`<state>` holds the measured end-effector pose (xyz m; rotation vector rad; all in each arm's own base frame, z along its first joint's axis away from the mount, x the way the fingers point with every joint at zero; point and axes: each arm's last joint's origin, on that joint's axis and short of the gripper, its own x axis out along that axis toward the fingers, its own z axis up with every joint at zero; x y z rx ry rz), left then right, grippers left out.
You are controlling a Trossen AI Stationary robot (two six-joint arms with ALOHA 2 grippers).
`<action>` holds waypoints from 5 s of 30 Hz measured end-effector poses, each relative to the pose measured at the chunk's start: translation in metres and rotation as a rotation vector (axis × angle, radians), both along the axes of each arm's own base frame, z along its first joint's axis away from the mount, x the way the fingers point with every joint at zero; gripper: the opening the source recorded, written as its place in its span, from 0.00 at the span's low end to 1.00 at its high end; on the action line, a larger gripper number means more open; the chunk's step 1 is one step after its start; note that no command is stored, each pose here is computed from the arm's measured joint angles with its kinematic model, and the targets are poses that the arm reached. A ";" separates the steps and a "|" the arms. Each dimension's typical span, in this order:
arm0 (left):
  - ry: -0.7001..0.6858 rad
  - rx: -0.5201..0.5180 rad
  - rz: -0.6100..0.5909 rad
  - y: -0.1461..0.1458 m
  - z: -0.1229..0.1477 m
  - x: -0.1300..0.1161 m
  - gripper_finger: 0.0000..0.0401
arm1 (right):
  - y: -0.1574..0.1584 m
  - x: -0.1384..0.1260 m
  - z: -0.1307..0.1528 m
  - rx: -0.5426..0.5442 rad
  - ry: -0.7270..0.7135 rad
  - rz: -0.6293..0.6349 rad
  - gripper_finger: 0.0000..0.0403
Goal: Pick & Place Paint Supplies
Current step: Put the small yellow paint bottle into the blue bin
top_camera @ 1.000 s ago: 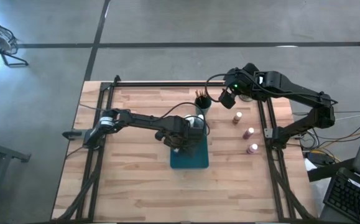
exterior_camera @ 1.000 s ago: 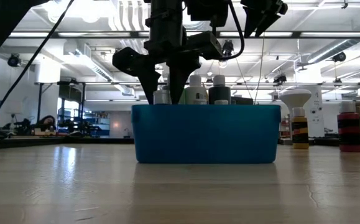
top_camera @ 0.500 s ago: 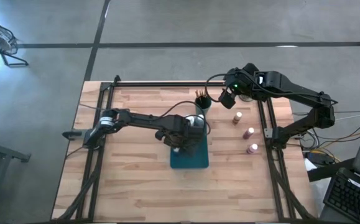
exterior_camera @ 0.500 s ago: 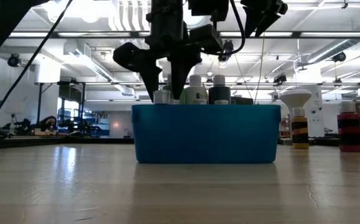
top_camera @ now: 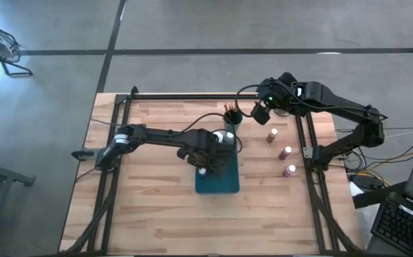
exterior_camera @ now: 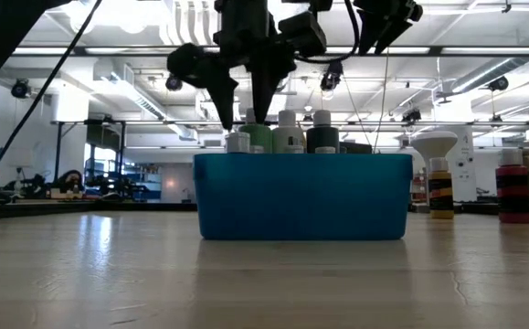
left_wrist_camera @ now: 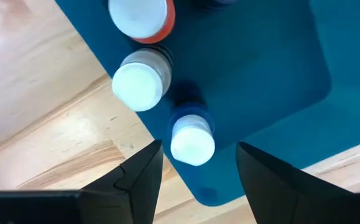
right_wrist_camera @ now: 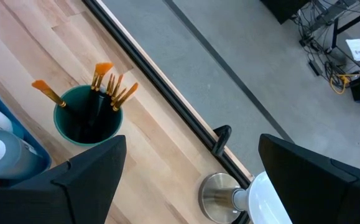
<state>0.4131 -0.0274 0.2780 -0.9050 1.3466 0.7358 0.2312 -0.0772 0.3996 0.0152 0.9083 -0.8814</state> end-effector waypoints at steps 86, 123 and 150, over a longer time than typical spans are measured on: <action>-0.899 0.707 -0.644 0.011 -0.131 -0.295 0.00 | 0.000 0.000 0.000 0.000 0.000 0.000 0.90; -0.874 0.767 -0.715 0.013 -0.141 -0.299 0.02 | 0.000 0.000 0.000 0.001 -0.004 -0.003 0.90; -0.873 0.765 -0.712 0.013 -0.141 -0.299 0.02 | -0.006 0.023 0.023 -0.117 -0.309 0.034 0.90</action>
